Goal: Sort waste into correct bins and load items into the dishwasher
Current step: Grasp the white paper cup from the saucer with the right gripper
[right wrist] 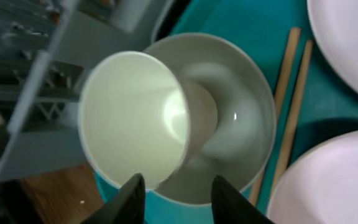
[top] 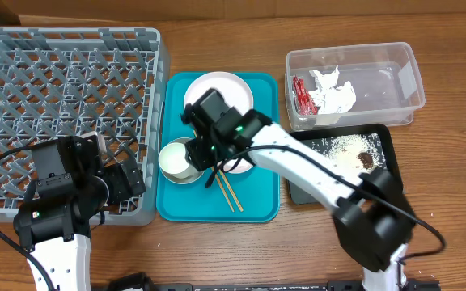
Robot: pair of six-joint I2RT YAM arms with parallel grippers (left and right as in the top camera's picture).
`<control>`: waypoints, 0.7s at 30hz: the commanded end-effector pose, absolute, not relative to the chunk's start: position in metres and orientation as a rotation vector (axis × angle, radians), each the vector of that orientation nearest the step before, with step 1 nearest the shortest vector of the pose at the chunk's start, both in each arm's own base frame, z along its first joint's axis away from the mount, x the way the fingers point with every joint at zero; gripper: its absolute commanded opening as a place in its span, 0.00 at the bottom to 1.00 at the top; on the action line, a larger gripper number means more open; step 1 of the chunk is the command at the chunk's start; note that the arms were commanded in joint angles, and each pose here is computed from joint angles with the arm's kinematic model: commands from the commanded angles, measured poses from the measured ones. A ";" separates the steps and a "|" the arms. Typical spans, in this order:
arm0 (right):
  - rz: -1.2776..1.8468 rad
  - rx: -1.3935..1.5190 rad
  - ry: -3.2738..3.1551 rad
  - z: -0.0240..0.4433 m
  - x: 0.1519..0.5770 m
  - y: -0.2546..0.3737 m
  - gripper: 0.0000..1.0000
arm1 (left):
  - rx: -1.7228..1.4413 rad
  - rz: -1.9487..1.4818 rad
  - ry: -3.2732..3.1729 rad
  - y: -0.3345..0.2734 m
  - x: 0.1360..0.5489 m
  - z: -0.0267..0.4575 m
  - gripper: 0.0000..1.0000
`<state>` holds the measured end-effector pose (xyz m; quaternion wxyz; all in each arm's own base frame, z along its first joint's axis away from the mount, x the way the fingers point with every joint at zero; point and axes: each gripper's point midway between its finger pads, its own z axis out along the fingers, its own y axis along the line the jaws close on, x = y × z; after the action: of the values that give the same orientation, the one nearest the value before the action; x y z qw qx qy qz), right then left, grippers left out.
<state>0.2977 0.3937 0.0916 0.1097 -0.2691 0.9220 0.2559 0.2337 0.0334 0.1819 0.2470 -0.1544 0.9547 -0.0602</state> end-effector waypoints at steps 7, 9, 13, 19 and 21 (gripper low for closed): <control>0.749 -0.736 2.757 0.075 0.303 0.397 0.16 | -0.396 -0.170 2.581 0.033 0.238 0.190 1.00; 0.748 -0.728 2.757 0.075 0.305 0.396 0.09 | -0.396 -0.170 2.581 0.033 0.238 0.190 1.00; 0.752 -0.693 2.746 0.083 0.314 0.388 0.04 | -0.396 -0.170 2.581 0.033 0.238 0.190 1.00; 0.794 -0.584 2.621 0.147 0.343 0.361 0.04 | -0.388 -0.175 2.576 0.032 0.239 0.191 1.00; 0.803 -0.550 2.574 0.172 0.350 0.347 0.04 | -0.363 -0.199 2.567 0.028 0.242 0.193 1.00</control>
<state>0.3319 0.3627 0.0924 0.1140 -0.2076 0.9382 0.2523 0.2349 0.0337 0.1825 0.2497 -0.1540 0.9541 -0.0601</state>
